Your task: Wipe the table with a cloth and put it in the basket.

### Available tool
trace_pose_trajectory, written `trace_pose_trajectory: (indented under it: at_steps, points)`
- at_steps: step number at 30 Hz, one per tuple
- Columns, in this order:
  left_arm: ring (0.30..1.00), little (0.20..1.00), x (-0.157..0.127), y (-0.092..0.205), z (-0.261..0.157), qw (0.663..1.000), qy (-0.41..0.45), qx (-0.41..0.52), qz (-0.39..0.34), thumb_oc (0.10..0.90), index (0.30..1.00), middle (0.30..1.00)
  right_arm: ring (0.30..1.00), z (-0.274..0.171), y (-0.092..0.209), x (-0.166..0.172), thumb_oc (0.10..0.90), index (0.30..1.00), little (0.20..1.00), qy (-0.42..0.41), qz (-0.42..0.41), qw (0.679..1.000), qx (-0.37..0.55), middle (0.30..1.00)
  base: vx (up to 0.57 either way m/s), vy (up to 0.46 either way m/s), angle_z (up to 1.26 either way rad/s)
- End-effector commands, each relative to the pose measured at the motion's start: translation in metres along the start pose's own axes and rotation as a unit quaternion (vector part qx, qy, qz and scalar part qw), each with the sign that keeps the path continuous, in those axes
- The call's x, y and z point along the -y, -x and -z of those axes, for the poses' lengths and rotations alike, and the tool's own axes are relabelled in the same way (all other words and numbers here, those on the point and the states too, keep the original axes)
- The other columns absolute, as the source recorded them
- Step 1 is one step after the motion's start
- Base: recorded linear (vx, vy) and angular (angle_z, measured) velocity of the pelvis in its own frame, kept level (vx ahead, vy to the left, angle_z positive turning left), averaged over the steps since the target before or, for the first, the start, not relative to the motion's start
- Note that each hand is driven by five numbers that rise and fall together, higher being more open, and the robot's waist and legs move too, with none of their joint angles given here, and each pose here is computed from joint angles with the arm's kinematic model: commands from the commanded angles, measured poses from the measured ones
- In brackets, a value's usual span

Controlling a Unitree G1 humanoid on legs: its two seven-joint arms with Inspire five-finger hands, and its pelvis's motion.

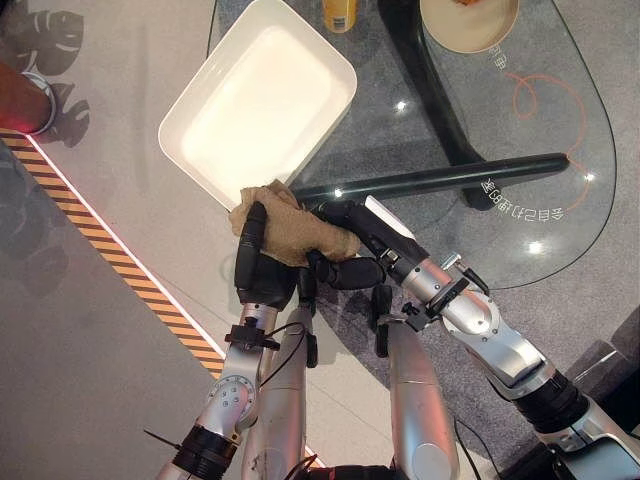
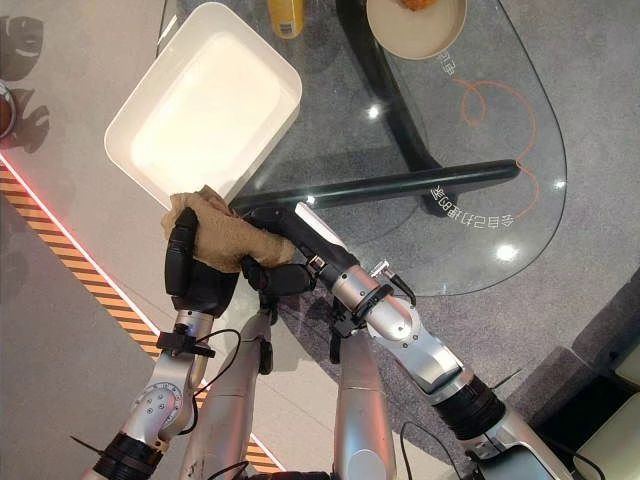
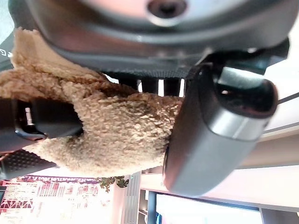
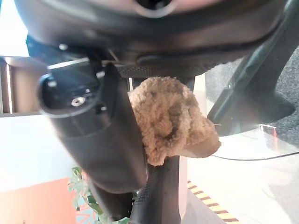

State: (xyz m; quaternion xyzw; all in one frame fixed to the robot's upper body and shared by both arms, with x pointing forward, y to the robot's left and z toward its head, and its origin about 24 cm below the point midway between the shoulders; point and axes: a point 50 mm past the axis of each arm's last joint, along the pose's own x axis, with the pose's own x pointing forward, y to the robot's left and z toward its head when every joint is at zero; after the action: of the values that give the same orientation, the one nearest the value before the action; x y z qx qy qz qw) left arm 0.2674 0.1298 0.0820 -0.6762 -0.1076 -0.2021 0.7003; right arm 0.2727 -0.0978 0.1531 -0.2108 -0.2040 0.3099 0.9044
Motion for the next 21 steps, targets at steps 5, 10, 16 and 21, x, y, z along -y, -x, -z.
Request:
trace_pose_trajectory:
  at_steps: [5,10,16,21]
  points:
    - [0.300,0.200,0.064,-0.022,-0.001,0.978,-0.012,0.002,0.208,0.100,0.300,0.300,0.900,-0.025,0.006,0.021,0.800,0.900,0.900,0.024,0.117,0.990,0.077,0.900,0.00,0.000,0.00]
    - [0.300,0.200,0.066,-0.021,-0.003,0.978,-0.013,0.008,0.209,0.100,0.300,0.300,0.900,-0.033,0.014,0.031,0.800,0.900,0.900,0.024,0.165,0.981,0.100,0.900,0.00,0.000,0.00]
    - [0.300,0.200,0.065,-0.018,-0.007,0.977,-0.014,0.014,0.211,0.100,0.300,0.300,0.900,-0.035,0.022,0.039,0.800,0.900,0.900,0.009,0.203,0.972,0.116,0.900,0.00,0.000,0.00]
    - [0.300,0.200,0.065,-0.018,-0.009,0.978,-0.016,0.016,0.209,0.100,0.300,0.300,0.900,-0.035,0.026,0.043,0.800,0.900,0.900,0.005,0.228,0.966,0.122,0.900,0.00,0.000,0.00]
